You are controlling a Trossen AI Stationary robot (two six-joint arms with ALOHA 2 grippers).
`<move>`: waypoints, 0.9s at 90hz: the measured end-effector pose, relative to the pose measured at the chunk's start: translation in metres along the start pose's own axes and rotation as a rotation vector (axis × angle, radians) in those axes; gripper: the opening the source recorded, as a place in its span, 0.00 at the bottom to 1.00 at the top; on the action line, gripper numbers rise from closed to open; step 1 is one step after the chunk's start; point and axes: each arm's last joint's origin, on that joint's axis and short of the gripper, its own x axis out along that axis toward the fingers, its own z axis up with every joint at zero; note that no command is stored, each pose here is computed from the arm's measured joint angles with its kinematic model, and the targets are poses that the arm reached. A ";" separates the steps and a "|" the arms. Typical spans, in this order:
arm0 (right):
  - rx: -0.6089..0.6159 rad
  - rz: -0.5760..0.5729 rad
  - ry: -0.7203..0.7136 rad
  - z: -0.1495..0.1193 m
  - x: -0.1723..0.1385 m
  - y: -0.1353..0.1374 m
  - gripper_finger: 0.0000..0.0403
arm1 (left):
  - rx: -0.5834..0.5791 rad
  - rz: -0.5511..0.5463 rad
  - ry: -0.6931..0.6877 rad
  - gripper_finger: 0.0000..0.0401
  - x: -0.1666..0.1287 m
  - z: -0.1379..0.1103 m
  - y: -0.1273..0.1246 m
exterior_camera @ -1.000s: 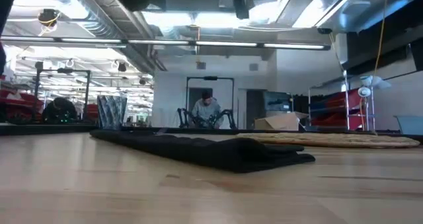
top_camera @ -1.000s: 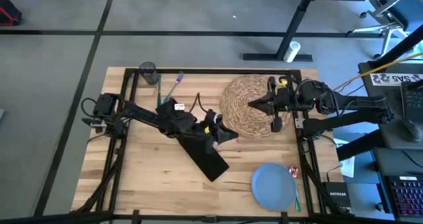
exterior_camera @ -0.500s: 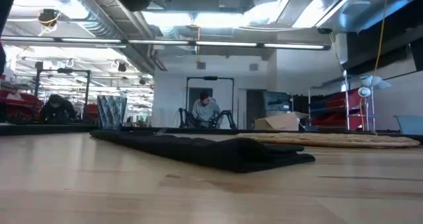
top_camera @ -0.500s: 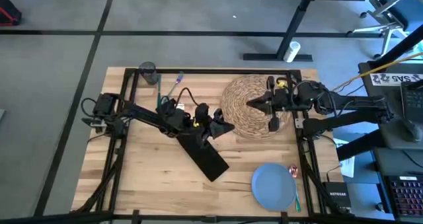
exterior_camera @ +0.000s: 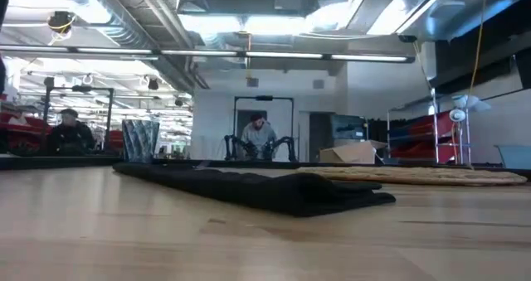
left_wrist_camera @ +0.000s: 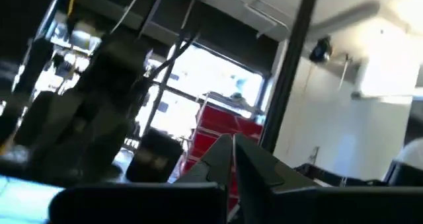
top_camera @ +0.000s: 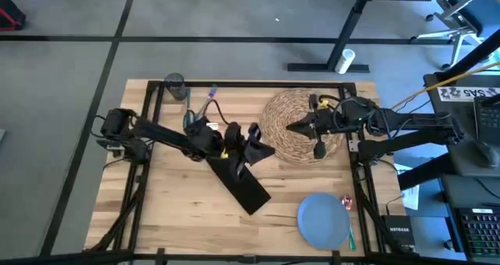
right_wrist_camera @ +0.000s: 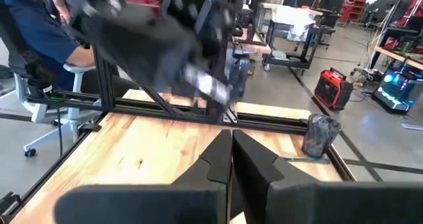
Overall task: Set table place
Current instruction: Fold the black table napkin
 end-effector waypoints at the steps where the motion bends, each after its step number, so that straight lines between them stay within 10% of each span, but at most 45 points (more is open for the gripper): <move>1: 0.000 0.000 0.000 0.000 0.000 0.000 0.00 | 0.005 0.002 0.006 0.00 0.001 0.002 -0.001; 81: 0.040 0.002 0.107 -0.010 0.000 0.001 0.21 | -0.030 0.238 0.739 0.00 -0.002 -0.011 -0.037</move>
